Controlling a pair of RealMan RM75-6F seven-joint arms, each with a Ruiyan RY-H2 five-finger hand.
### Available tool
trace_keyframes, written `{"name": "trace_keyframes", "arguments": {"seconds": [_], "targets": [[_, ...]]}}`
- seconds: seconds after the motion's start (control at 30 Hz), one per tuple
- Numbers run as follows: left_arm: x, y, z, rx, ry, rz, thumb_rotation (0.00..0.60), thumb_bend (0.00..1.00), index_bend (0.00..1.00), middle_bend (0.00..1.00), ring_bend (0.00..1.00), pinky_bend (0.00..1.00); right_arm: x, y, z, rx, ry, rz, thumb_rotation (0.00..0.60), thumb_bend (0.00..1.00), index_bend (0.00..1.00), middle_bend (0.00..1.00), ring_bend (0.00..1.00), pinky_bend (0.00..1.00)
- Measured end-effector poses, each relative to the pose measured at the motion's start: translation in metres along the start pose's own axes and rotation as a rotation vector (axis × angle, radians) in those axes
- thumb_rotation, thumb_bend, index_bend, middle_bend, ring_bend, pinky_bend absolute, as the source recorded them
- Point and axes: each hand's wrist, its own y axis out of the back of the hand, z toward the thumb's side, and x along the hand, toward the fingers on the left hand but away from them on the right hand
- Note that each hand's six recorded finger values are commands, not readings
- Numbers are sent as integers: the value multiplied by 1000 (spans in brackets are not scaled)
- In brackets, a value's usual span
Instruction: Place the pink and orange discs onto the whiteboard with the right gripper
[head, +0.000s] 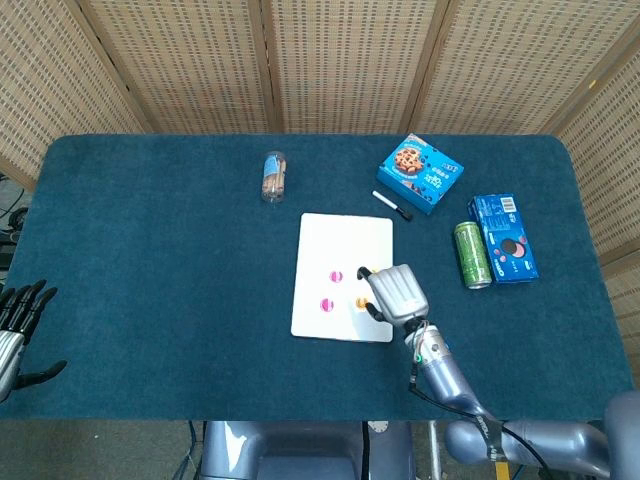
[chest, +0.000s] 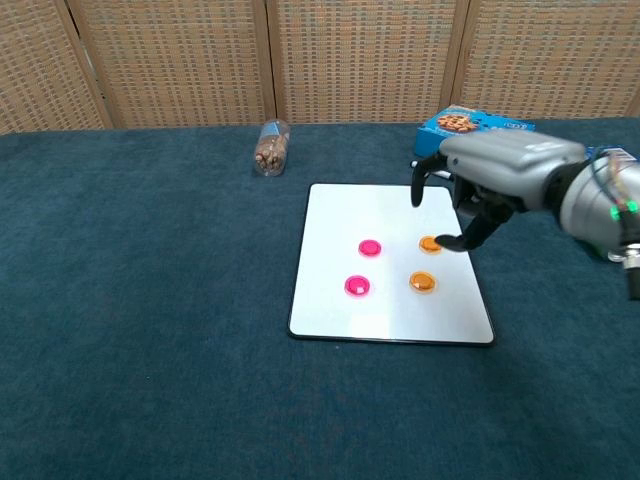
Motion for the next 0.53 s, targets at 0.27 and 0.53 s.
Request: {"name": "trace_keyframes", "arguments": {"seconds": [0.27, 0.53], "targets": [[-6, 8, 0, -16, -2, 28, 600, 0, 0, 0, 0, 0, 61, 51, -58, -87, 20, -224, 600, 138, 311, 264, 196, 566], [-13, 17, 1, -32, 34, 87, 600, 0, 0, 0, 0, 0, 177, 60, -161, -82, -167, -378, 600, 0, 48, 0, 0, 105]]}}
